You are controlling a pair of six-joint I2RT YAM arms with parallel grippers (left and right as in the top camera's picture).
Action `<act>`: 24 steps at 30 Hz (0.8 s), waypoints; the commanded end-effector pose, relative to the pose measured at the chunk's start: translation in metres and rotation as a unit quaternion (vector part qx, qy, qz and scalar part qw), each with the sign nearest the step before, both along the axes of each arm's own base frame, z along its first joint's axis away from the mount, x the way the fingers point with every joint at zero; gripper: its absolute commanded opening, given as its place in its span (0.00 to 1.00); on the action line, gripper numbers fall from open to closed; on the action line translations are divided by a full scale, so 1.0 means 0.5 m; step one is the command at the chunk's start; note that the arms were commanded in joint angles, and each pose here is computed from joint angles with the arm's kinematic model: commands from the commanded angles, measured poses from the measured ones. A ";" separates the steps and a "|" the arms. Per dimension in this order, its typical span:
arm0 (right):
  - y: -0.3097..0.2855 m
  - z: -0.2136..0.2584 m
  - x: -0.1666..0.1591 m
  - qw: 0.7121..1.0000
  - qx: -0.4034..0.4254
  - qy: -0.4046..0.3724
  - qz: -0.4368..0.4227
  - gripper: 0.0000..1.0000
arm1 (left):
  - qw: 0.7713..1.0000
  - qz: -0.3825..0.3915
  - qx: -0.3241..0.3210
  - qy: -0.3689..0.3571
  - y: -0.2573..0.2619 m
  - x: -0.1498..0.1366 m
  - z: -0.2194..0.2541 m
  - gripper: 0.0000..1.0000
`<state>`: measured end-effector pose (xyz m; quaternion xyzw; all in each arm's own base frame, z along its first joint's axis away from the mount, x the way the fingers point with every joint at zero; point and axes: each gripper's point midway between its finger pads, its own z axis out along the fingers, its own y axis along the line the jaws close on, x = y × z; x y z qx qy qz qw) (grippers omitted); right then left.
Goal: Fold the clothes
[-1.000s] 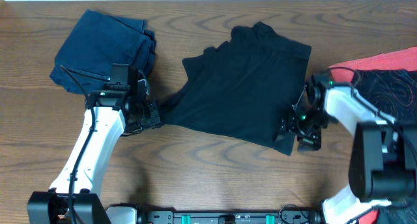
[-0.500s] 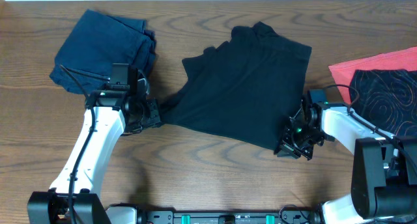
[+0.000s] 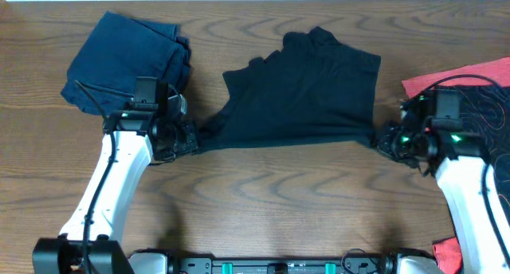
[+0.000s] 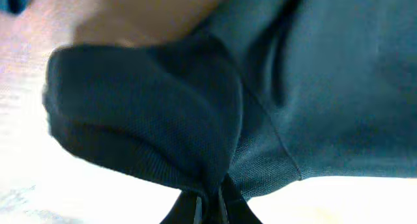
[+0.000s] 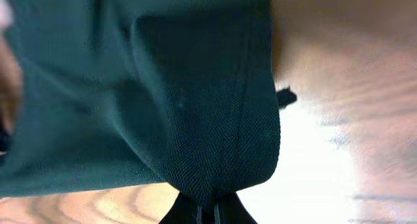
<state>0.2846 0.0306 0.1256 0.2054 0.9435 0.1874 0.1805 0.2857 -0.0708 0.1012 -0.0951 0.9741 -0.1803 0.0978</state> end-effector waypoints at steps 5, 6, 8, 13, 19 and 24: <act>-0.046 0.125 0.027 0.993 -0.042 -0.112 -0.016 0.01 | 0.974 -0.066 -0.033 -0.212 -0.031 0.027 0.250 0.06; -0.050 0.140 0.029 0.991 -0.044 -0.123 -0.020 0.01 | 0.968 -0.067 -0.033 -0.239 -0.031 0.021 0.288 0.06; -0.060 0.182 0.029 0.988 -0.046 -0.144 -0.029 0.01 | 0.953 -0.067 -0.032 -0.292 -0.030 -0.003 0.370 0.06; -0.078 0.322 0.005 0.978 -0.061 -0.195 -0.039 0.01 | 0.898 -0.074 -0.026 -0.434 -0.025 -0.091 0.586 0.06; -0.089 0.511 -0.055 0.959 -0.093 -0.262 -0.052 0.01 | 0.834 -0.101 0.005 -0.543 -0.018 -0.216 0.765 0.06; -0.095 0.624 -0.105 0.939 -0.120 -0.315 -0.071 0.01 | 0.807 -0.104 0.042 -0.580 -0.003 -0.257 0.825 0.06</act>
